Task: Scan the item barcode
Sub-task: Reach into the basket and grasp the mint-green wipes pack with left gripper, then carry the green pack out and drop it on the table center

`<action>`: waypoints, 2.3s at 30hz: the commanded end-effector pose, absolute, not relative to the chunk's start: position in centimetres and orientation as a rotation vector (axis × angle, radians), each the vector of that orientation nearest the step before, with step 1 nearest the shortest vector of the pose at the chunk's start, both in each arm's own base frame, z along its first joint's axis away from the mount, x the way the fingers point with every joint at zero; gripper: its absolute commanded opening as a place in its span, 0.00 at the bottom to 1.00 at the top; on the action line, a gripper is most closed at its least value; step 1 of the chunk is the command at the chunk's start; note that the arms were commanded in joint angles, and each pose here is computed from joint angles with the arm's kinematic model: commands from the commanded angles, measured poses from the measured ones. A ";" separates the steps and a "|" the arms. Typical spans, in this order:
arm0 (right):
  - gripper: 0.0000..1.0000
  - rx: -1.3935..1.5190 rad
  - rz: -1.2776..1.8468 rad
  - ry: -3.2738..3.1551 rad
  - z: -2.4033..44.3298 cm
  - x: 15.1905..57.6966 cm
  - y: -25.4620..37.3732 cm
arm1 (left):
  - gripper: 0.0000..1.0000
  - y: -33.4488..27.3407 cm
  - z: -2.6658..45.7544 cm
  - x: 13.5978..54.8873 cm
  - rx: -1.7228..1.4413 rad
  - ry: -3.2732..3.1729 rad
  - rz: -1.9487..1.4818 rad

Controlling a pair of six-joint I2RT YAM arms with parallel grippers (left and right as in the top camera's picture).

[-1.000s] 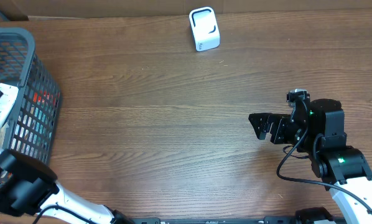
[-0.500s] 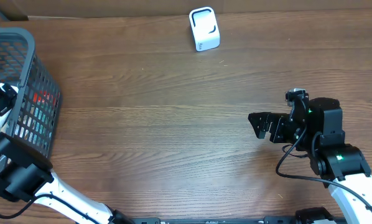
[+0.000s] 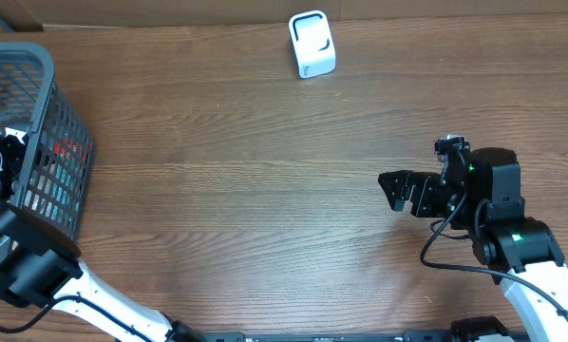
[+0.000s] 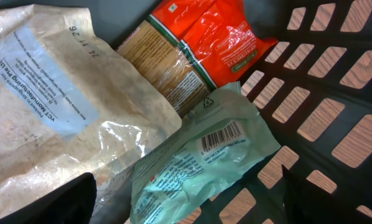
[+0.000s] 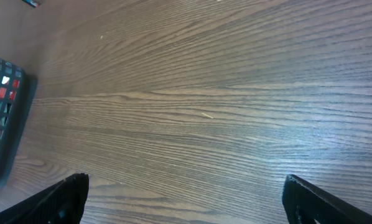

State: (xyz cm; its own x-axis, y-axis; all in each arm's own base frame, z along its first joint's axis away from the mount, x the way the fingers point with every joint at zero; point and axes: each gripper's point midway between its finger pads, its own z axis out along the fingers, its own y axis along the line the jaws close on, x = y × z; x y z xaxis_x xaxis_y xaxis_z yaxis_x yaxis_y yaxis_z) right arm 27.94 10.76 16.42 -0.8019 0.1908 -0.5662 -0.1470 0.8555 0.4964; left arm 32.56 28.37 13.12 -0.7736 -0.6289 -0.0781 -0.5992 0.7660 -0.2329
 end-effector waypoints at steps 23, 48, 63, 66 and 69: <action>1.00 0.015 0.711 2.342 18.0 28.9 10.8 | 0.04 26.0 5.0 32.6 -0.897 2.931 -0.295; 1.00 0.015 0.711 2.343 18.0 28.9 10.8 | 0.04 24.4 37.9 36.2 -0.709 2.254 -0.139; 1.00 0.018 0.710 2.350 17.9 28.7 10.7 | 0.04 -1.9 40.2 40.1 0.048 2.355 -0.651; 1.00 0.022 0.710 2.361 17.7 28.6 10.7 | 0.04 -6.8 34.6 40.1 0.150 2.566 -0.660; 1.00 0.022 0.710 2.361 17.7 28.6 10.7 | 0.04 -12.9 27.7 38.6 0.344 2.781 -0.740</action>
